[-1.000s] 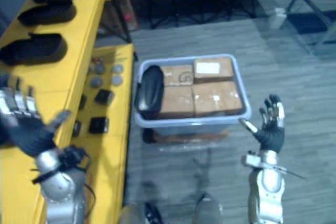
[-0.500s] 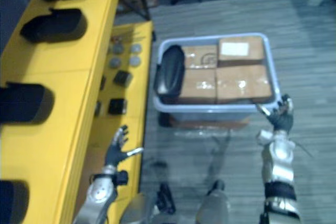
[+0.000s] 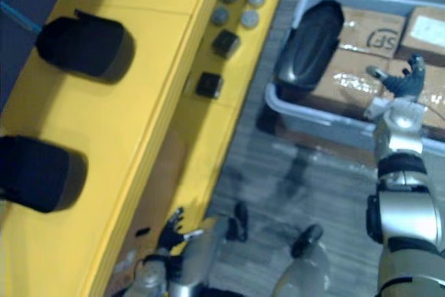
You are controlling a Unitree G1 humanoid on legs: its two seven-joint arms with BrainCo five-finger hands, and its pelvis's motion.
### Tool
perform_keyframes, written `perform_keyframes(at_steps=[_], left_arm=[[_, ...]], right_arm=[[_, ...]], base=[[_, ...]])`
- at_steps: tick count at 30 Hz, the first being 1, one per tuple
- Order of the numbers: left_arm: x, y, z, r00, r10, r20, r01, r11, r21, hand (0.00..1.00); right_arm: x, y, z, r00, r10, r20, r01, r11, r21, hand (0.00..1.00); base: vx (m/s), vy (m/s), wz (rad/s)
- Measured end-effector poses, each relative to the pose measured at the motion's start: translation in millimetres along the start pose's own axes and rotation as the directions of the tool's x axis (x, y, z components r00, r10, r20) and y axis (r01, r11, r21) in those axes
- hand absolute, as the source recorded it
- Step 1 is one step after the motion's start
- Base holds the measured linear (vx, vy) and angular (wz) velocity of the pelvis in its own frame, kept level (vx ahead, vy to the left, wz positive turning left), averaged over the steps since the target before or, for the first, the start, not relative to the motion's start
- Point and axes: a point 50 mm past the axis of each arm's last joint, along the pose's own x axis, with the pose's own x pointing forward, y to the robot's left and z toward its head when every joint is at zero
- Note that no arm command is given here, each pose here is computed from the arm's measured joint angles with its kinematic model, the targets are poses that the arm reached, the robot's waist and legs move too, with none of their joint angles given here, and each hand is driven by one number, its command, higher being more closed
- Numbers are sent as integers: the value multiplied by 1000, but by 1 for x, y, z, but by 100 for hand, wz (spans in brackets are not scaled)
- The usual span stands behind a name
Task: Walk over and take plastic housings, then place them on the shelf
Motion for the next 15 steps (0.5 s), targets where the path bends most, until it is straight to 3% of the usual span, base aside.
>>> perform_keyframes(at_steps=[15], left_arm=[[5, -2, 0, 1000, 7, 15, -4, 990, -144, 0]], right_arm=[[8, -2, 20, 993, -110, -39, 106, 991, -87, 0]], base=[[1, -11, 14]])
